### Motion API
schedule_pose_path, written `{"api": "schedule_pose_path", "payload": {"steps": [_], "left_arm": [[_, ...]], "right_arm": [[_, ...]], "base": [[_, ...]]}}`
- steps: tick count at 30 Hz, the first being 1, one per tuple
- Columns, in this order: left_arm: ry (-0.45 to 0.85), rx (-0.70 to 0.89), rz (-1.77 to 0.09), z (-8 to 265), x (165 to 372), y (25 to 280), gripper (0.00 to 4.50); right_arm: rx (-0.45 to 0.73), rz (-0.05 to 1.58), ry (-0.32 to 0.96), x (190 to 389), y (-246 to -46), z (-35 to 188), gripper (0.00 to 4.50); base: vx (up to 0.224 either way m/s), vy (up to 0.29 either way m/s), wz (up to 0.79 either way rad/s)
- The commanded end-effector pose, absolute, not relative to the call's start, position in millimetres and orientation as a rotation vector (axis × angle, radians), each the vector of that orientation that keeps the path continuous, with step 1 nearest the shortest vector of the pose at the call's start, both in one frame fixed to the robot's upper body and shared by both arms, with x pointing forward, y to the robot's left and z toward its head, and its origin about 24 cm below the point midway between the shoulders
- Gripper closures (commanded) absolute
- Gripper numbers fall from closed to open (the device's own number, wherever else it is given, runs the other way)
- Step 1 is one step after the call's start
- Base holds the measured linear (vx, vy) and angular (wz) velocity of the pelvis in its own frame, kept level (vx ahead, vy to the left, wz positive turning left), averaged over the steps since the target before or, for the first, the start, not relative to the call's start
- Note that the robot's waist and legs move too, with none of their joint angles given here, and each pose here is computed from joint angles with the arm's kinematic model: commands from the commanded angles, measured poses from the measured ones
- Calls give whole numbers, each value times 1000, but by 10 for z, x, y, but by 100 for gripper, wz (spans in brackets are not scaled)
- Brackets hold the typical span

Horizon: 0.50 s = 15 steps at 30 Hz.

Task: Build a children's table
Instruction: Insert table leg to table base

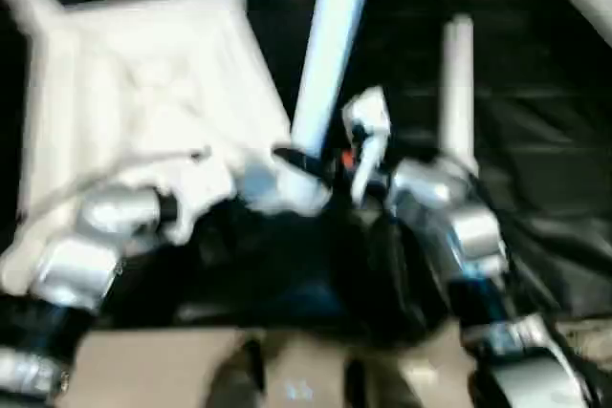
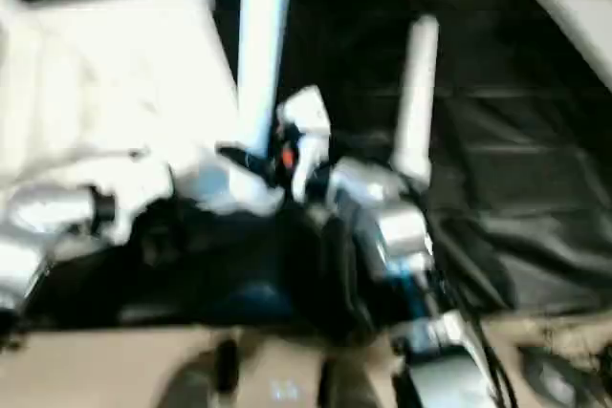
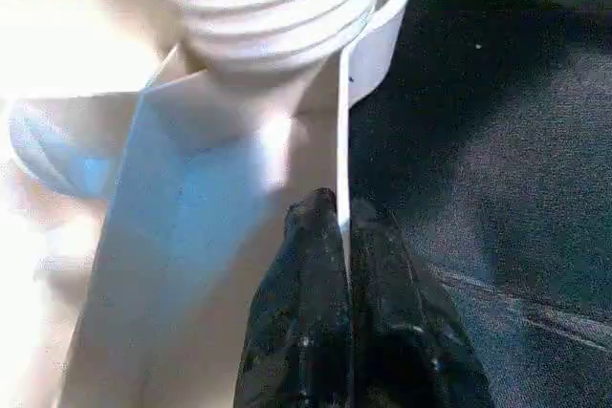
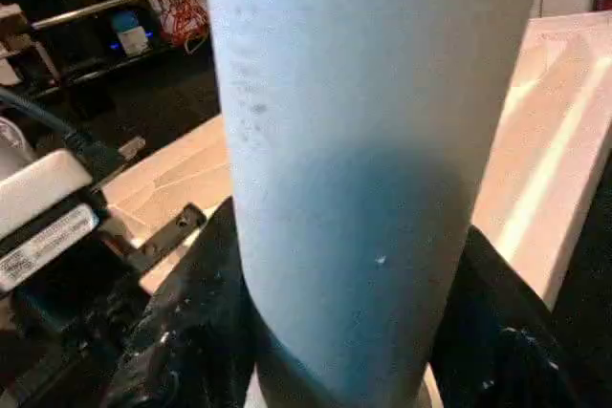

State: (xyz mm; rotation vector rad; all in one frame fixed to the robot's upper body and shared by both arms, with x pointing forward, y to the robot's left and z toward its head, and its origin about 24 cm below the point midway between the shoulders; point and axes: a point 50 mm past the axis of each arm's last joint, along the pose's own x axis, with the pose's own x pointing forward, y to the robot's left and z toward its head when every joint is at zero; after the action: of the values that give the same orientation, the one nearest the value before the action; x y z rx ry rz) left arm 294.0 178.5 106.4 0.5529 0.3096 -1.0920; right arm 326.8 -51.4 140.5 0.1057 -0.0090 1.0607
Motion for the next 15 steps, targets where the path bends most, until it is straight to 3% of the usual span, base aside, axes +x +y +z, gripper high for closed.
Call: {"api": "schedule_pose_path", "payload": {"steps": [1, 7, 15], "left_arm": [[365, 472, -1097, 872, 2888, 1763, 450], [343, 461, -1083, 870, 2917, 1722, 450], [341, 490, -1093, 879, 2958, 1719, 450]], "right_arm": [[103, 1045, -4, 3281, -535, 1390, 264], [97, 1032, -19, 3318, -568, 1405, 264], [-5, 1030, 38, 3330, -591, 1250, 264]], "base": [[0, 0, 0], [0, 0, 0], [0, 0, 0]]}}
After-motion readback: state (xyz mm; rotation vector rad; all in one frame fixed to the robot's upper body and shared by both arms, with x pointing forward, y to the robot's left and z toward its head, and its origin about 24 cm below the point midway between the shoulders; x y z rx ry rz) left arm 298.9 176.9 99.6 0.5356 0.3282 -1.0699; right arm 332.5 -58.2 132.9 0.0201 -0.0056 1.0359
